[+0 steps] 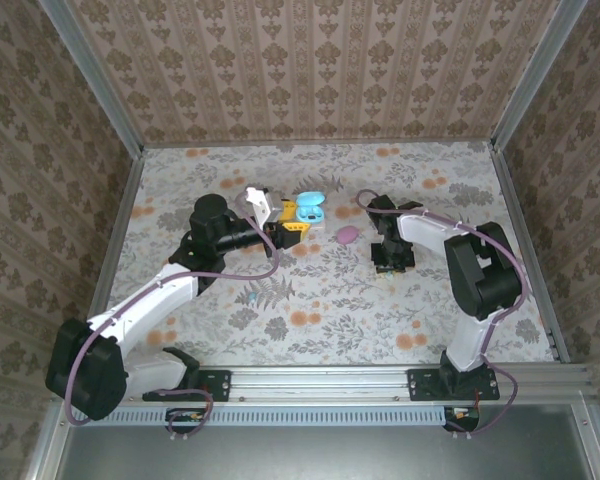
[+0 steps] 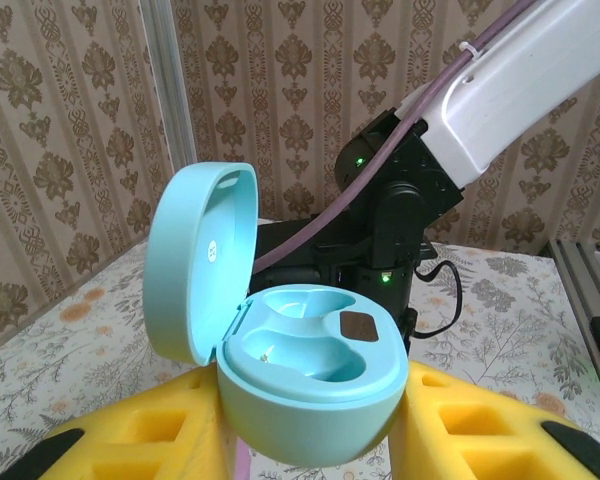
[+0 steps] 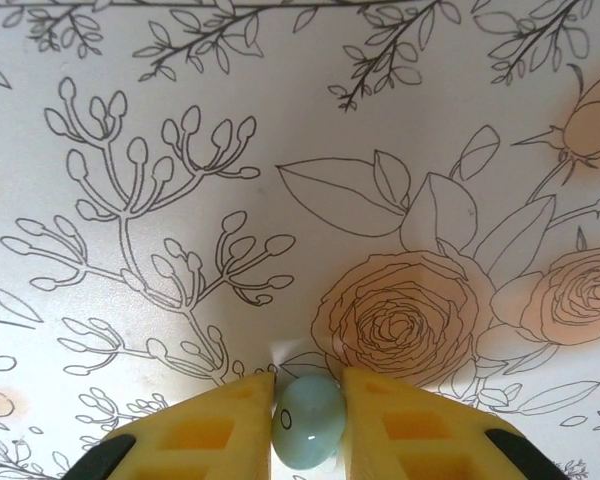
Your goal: Insert the wireless bluetooth earbuds into the charging case
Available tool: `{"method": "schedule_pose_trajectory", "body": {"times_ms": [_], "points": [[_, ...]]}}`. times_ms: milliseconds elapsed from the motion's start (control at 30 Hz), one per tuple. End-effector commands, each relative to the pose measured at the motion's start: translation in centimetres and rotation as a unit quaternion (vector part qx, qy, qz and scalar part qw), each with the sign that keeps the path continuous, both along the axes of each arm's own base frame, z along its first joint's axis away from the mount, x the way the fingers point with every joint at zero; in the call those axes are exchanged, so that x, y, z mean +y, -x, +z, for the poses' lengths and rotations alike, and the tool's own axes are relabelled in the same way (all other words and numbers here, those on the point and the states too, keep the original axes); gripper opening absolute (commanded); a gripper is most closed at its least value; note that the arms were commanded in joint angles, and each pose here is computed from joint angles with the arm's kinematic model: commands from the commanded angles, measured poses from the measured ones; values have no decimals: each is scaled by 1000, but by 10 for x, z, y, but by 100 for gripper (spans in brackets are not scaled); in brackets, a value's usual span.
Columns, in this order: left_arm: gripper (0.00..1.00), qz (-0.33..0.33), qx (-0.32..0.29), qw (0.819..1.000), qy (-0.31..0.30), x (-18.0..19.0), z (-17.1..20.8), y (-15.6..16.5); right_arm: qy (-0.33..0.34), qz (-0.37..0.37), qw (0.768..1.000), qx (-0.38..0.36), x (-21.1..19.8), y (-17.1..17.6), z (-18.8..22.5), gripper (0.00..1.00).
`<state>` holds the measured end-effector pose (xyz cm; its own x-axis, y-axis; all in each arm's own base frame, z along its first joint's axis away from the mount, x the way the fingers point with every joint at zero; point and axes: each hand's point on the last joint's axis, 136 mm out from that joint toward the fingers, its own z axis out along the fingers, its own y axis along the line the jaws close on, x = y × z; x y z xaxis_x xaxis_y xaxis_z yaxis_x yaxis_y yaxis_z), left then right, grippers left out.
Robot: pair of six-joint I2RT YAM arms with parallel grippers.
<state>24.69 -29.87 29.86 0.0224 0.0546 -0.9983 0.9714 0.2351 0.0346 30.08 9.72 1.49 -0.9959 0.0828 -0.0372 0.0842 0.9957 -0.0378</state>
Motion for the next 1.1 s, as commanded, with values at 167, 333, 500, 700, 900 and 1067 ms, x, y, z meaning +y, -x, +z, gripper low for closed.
{"method": "schedule_pose_trajectory", "body": {"times_ms": [167,333,500,700,900,1067], "points": [[39,-11,-6,1000,8,-6,6,-2,-170,-15,978,-124,37,-13,91,25],[40,-15,6,1000,16,-11,5,-8,-306,-4,921,-239,63,-19,189,27],[39,-46,17,998,29,-20,11,-6,-412,51,855,-310,89,-11,276,28],[40,-83,16,996,30,-27,15,6,-467,97,814,-332,105,-3,318,28],[39,21,7,1000,11,-11,7,-17,-323,41,902,-282,68,-16,239,29],[36,175,14,984,-10,31,0,-54,-287,55,928,-230,84,-28,173,29]]}}
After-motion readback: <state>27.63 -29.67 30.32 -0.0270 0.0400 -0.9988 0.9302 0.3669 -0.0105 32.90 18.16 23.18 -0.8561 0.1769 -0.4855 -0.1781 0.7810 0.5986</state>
